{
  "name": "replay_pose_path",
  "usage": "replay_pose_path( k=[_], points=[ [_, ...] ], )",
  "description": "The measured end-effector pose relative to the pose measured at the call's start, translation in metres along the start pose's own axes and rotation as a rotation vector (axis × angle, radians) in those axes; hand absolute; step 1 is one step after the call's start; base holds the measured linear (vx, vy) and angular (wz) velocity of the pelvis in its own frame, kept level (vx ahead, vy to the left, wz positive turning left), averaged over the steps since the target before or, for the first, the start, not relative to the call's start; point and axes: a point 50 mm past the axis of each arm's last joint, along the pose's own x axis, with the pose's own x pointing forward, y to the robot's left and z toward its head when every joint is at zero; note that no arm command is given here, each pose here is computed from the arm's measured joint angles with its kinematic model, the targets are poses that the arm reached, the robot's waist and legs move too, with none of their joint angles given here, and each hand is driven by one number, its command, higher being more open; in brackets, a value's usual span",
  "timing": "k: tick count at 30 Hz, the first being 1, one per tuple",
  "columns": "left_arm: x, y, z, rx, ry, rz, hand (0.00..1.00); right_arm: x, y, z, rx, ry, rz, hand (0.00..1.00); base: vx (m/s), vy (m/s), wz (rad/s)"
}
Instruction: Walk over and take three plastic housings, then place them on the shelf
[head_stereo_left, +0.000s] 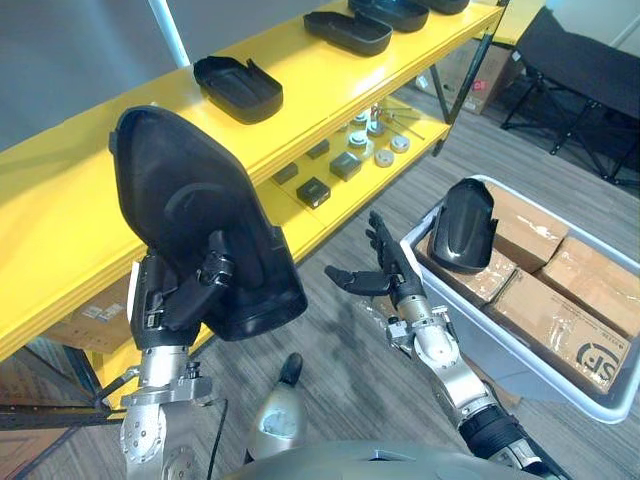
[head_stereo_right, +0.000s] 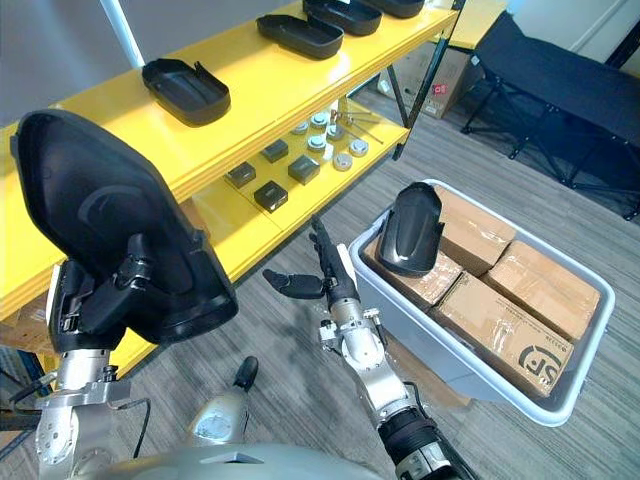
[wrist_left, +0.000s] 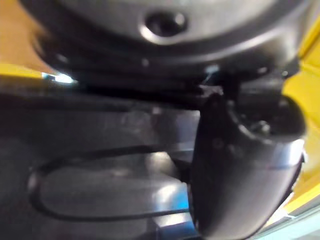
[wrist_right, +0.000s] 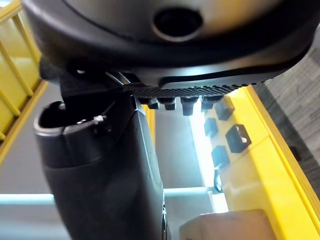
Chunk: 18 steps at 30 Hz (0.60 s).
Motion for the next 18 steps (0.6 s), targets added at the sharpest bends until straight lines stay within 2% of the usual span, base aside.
replay_pose_path(
  k=[4, 7, 10, 14, 18],
  points=[
    [0.017, -0.007, 0.006, 0.025, -0.037, -0.123, 0.0, 0.002, -0.013, 0.01, 0.013, -0.062, -0.059, 1.0, -0.05, -0.035, 0.21],
    [0.023, -0.01, 0.005, 0.029, -0.052, -0.096, 0.0, 0.008, -0.02, 0.025, 0.013, -0.155, -0.071, 1.0, -0.13, -0.049, -0.08],
    [0.022, -0.015, 0.002, 0.025, -0.043, -0.092, 0.0, 0.008, -0.029, 0.028, 0.009, -0.171, -0.101, 1.0, -0.13, -0.021, 0.12],
    [0.022, -0.014, 0.005, 0.03, -0.065, -0.081, 0.0, 0.009, -0.024, 0.03, 0.018, -0.19, -0.061, 1.0, 0.0, 0.051, 0.02],
    [0.028, -0.014, 0.006, 0.021, -0.093, -0.049, 0.0, 0.015, -0.018, 0.049, 0.061, -0.284, -0.003, 1.0, 0.03, 0.061, 0.13]
  ],
)
